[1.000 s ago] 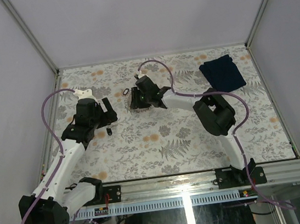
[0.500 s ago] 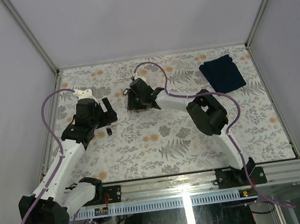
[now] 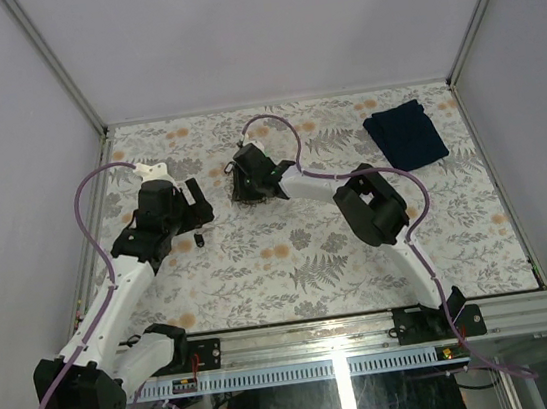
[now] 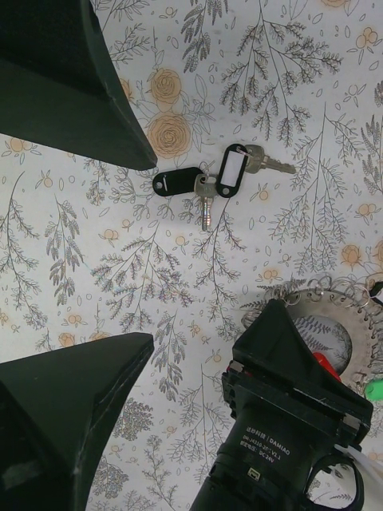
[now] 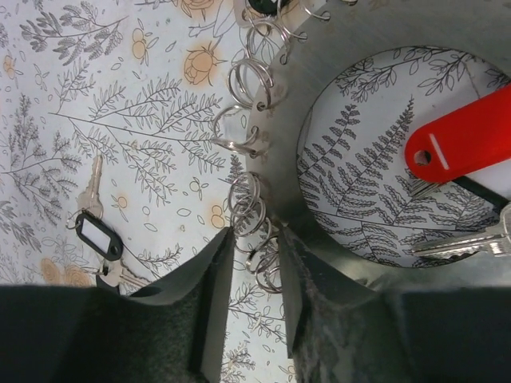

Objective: Put the keys on the keyring
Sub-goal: Pick up the keyring from the center of the board.

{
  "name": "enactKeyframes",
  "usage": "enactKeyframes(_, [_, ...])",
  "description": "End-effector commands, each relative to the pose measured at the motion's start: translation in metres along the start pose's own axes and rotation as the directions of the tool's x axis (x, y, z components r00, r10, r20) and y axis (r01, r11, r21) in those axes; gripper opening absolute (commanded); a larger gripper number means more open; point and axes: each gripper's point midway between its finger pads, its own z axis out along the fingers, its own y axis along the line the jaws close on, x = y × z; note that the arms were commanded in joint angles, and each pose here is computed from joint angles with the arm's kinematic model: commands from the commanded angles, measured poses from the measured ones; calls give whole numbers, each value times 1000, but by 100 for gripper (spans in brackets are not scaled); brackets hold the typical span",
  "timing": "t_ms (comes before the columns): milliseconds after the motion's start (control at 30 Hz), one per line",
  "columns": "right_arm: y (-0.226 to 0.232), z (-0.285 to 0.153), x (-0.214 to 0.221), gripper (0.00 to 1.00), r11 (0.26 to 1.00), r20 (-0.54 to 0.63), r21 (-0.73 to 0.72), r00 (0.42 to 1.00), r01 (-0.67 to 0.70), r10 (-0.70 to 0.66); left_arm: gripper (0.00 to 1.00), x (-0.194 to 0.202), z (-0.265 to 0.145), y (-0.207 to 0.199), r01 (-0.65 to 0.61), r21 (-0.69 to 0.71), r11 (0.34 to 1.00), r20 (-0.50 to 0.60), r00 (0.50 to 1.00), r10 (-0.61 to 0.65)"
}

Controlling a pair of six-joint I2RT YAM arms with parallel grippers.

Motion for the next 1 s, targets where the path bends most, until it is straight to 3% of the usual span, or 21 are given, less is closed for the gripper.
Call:
enactKeyframes(0, [4, 7, 4, 31, 1000, -9, -2, 1000, 3, -3, 85, -8, -2, 2, -2, -4, 1000, 38, 999, 3])
enactKeyframes(233, [4, -5, -2, 0, 1000, 15, 2, 1000, 26, -26, 85, -8, -3, 2, -2, -5, 1000, 41, 999, 2])
enactKeyframes(500, [15, -61, -23, 0, 985, 123, -66, 981, 158, -149, 85, -13, -8, -5, -10, 35, 999, 65, 998, 8])
enactKeyframes(767, [6, -132, -24, 0, 946, 173, -100, 942, 309, -289, 97, -19, -19, -39, -33, 227, 973, 97, 995, 11])
enactKeyframes(967, [-15, -182, -10, 0, 931, 160, -204, 949, 302, -272, 95, -10, -25, -78, -42, 369, 928, 121, 993, -3])
